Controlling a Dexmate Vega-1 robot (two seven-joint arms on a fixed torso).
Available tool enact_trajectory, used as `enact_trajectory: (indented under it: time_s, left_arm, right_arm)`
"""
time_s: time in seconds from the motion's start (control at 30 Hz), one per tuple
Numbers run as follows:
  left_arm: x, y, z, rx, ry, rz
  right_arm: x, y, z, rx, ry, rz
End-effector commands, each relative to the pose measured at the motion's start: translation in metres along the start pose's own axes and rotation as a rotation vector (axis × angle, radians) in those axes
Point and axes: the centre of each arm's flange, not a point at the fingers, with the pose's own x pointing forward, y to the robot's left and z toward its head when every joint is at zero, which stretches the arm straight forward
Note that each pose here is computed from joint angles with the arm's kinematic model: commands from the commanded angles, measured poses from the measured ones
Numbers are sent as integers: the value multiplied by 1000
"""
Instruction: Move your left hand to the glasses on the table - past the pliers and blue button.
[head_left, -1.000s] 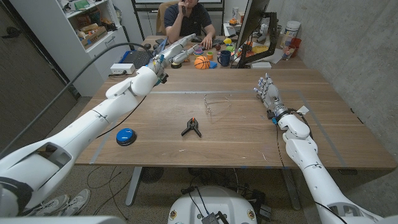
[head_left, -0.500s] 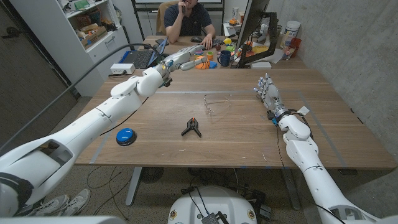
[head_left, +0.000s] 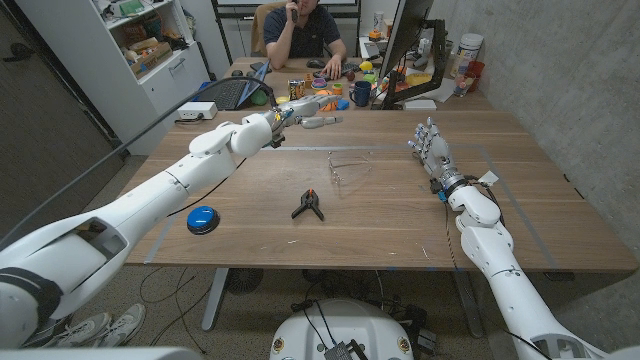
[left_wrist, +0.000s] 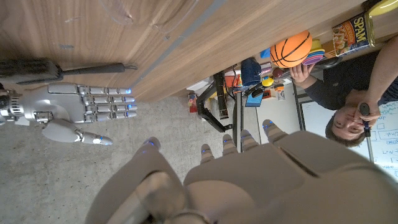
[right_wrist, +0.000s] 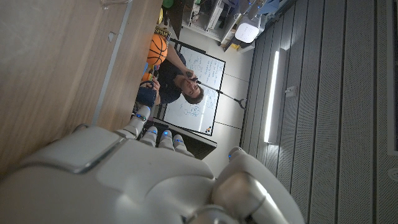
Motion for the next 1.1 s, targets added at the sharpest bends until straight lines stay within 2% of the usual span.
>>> enact_trajectory:
  time_s: [0.03,0.4,0.73,1.1]
  left_arm:
    - [12,-25,9,41,-19,-147]
    - [17,-40,9,58,-13,-218]
    - [20,-47,8,95,2,-268]
    - [22,-53,8,108,-4,-284]
  right_arm:
    - [0,1,0,6,3,5]
    - [0,0,-4,11,8,5]
    - [1,1,-5,15,8,11]
    - [2,1,-6,16,10,7]
